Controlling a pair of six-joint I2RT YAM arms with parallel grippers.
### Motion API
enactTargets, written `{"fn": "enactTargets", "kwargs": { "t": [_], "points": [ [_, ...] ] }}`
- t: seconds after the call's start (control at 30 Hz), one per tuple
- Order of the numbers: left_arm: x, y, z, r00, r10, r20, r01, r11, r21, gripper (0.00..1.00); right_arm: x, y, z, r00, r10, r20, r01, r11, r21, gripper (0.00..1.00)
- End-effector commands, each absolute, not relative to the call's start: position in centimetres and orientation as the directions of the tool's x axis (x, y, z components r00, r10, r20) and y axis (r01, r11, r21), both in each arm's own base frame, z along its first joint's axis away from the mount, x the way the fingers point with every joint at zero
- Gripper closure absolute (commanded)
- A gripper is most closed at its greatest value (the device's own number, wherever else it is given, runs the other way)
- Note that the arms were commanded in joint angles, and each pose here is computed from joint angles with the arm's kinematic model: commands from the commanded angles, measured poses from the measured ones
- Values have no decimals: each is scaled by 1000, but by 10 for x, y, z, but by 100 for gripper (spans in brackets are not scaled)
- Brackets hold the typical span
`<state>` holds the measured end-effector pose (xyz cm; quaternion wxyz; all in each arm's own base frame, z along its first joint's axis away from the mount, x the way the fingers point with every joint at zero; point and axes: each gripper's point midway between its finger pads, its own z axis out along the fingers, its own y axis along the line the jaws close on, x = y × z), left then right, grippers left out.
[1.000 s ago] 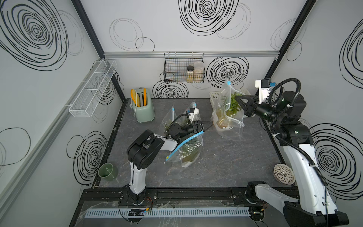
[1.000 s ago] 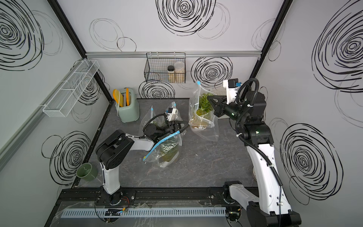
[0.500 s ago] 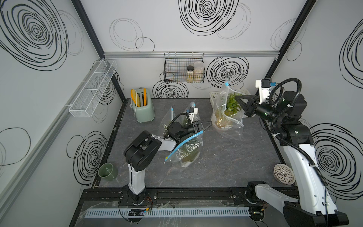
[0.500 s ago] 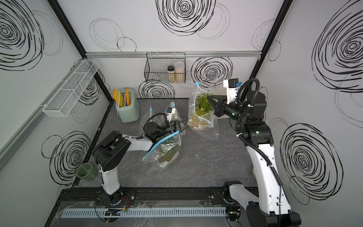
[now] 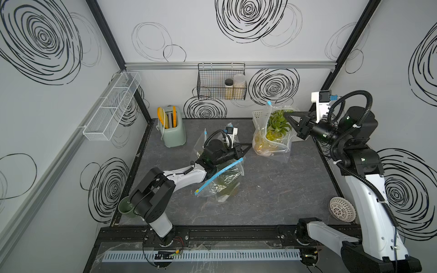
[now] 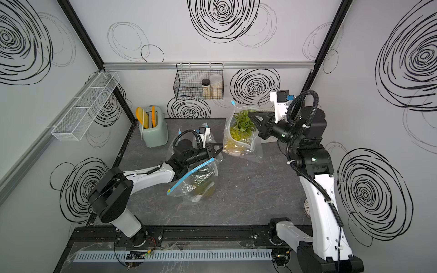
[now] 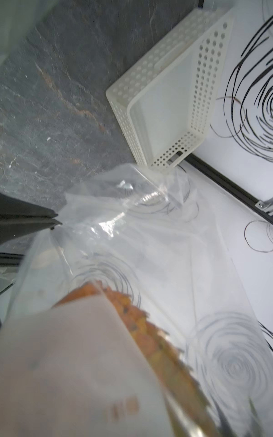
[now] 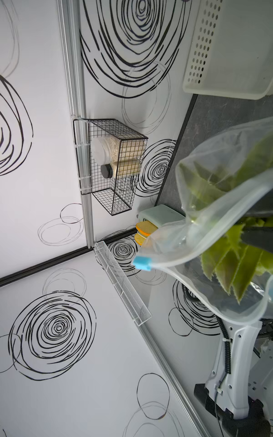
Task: Open the zip-top bag and take out the pineapple
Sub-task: Pick up the pineapple from the zipper food storage bag.
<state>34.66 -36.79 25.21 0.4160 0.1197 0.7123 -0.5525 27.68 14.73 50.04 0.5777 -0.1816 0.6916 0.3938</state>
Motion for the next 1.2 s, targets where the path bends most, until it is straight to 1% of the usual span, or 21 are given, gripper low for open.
{"fn": "enactTargets", "kwargs": {
  "t": [0.0, 0.2, 0.27, 0.33, 0.4, 0.47, 0.57, 0.6, 0.63, 0.7, 0.77, 0.8, 0.87, 0.97, 1.17],
  "points": [
    [362, -359, 215, -611, -213, -762, 567, 554, -609, 100, 254, 151, 543, -149, 228, -962, -778, 574, 256, 100],
    [378, -347, 203, -602, -210, -771, 500, 653, -569, 100, 242, 154, 546, -149, 223, -963, -803, 541, 250, 100],
    [381, -347, 207, -598, -212, -773, 504, 650, -569, 100, 241, 154, 542, -154, 213, -965, -801, 544, 248, 100],
    [379, -350, 216, -595, -226, -772, 529, 613, -587, 100, 243, 153, 535, -158, 201, -967, -795, 555, 245, 100],
    [371, -349, 227, -600, -262, -756, 562, 535, -631, 98, 246, 152, 528, -159, 198, -967, -788, 565, 246, 100],
    [358, -347, 250, -598, -324, -733, 624, 387, -679, 82, 247, 151, 527, -153, 204, -967, -791, 562, 244, 100],
    [337, -333, 275, -641, -414, -646, 655, 144, -742, 56, 248, 150, 530, -144, 214, -966, -800, 549, 242, 100],
    [331, -328, 281, -657, -435, -615, 659, 63, -749, 48, 248, 149, 533, -140, 218, -966, -804, 545, 239, 100],
    [323, -323, 293, -652, -455, -607, 685, -11, -728, 43, 249, 149, 534, -139, 221, -965, -809, 537, 239, 100],
    [313, -317, 301, -688, -475, -549, 676, -142, -723, 35, 248, 147, 539, -135, 232, -963, -816, 525, 241, 100],
    [309, -315, 305, -720, -479, -502, 656, -231, -719, 30, 249, 146, 543, -130, 241, -962, -821, 517, 241, 100],
    [311, -319, 303, -740, -463, -488, 636, -247, -731, 28, 248, 145, 545, -130, 247, -960, -823, 514, 243, 100],
    [306, -328, 304, -741, -440, -507, 646, -259, -718, 27, 249, 144, 548, -127, 256, -958, -826, 507, 245, 100],
    [300, -335, 314, -735, -428, -526, 662, -285, -693, 19, 248, 143, 553, -120, 263, -957, -830, 503, 242, 100],
    [298, -341, 329, -722, -439, -535, 681, -311, -663, 15, 246, 144, 560, -115, 278, -954, -844, 479, 242, 100]
  ]
}}
